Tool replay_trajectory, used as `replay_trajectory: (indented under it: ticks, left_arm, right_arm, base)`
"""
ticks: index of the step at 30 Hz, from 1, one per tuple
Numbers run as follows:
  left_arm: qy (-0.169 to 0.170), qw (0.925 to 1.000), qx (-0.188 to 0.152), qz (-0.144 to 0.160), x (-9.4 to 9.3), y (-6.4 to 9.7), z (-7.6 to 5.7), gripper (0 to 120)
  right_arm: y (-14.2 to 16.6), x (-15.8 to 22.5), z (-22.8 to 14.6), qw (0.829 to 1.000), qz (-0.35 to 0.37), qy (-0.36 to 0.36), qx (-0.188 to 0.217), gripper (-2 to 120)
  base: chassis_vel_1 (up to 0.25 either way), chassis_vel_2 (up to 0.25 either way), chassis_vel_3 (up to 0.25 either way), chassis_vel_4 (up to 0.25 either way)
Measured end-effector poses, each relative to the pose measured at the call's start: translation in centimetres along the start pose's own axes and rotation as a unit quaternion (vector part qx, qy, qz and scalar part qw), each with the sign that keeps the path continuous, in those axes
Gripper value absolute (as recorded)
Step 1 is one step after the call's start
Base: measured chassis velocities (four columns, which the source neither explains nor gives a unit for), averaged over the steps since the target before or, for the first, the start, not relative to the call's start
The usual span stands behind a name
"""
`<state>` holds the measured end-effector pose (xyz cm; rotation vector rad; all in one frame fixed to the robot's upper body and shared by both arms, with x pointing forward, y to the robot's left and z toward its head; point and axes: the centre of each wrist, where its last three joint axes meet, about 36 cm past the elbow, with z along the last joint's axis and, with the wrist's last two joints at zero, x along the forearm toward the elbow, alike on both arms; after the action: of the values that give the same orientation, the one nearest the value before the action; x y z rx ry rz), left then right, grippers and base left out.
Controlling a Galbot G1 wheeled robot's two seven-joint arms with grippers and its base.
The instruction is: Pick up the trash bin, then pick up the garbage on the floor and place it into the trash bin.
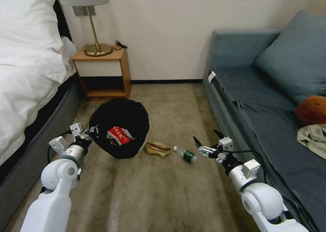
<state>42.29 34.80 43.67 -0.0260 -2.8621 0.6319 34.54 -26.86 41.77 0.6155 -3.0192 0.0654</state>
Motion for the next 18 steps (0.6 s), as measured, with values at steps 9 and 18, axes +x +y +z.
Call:
replay_trajectory:
  ticks: [9,18]
  left_arm:
    - [0.000,1.0000,0.001,-0.001,0.0,0.0,0.1,4]
    - [-0.004,0.9999,-0.007,-0.007,0.1,0.4,-0.4,4]
  right_arm:
    - [-0.3,0.0,0.3,1.000,-0.010,0.000,0.006,100]
    - [-2.4,-1.7,0.0,0.999,-0.035,0.020,0.014,100]
  base:
    - [0.013,0.008,0.001,-0.014]
    - [0.000,0.000,0.000,0.000]
